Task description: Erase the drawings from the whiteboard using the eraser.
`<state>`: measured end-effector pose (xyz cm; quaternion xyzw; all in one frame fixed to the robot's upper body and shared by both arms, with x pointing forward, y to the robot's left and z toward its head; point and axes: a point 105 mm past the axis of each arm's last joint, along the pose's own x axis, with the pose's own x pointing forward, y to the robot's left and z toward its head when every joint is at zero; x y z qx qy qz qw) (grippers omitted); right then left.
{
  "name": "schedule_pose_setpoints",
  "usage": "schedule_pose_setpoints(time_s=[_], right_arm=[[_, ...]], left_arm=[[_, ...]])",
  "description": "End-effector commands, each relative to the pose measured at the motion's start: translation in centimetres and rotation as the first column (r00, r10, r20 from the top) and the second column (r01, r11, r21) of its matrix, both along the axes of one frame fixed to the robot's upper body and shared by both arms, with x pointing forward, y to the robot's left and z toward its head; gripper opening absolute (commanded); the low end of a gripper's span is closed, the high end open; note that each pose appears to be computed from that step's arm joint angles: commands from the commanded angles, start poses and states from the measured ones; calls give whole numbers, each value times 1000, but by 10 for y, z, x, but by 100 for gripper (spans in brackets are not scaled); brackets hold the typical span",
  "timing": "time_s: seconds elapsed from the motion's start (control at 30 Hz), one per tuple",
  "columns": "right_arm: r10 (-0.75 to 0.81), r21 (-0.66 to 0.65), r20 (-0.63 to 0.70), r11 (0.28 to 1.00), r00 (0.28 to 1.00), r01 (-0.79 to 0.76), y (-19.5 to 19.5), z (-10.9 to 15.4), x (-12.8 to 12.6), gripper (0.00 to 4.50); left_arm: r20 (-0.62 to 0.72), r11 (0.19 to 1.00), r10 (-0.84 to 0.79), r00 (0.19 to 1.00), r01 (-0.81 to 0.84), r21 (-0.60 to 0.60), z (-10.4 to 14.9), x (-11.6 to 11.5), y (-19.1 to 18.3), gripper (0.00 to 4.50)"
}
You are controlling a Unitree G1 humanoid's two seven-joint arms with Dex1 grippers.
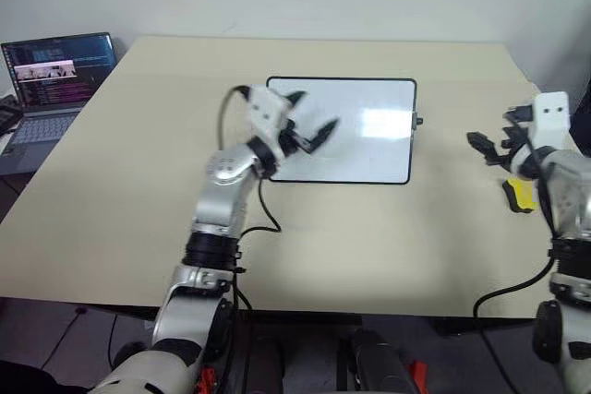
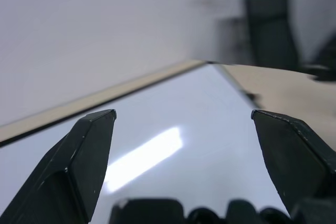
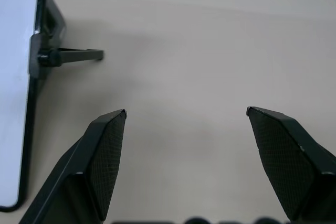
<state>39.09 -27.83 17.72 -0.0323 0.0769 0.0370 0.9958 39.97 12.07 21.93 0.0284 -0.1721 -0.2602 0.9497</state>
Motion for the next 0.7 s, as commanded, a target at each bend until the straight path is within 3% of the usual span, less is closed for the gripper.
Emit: schedule_pose_setpoints(time_s=[0.03, 0.17, 0.47, 0.6, 0.7], right_arm=[[-41, 35, 111, 999, 993, 37, -3, -11, 5, 398], [-72, 69, 143, 996, 987, 63, -4, -24, 9, 398], [-103, 131, 270, 989, 957, 70, 30, -27, 11, 398], [-150, 136, 283, 984, 947, 115, 34, -33, 9, 398], [-133, 147, 266, 984, 955, 97, 47, -42, 10, 398]], left_arm=[[10, 941, 328, 944, -326, -84, -5, -8, 71, 450], [-77, 897, 423, 903, -429, -107, -32, -13, 84, 450], [-187, 893, 445, 876, -451, 13, -99, -8, 99, 450], [-199, 881, 460, 865, -473, -23, -109, -3, 99, 450], [-218, 877, 473, 853, -480, 24, -121, -2, 104, 450]])
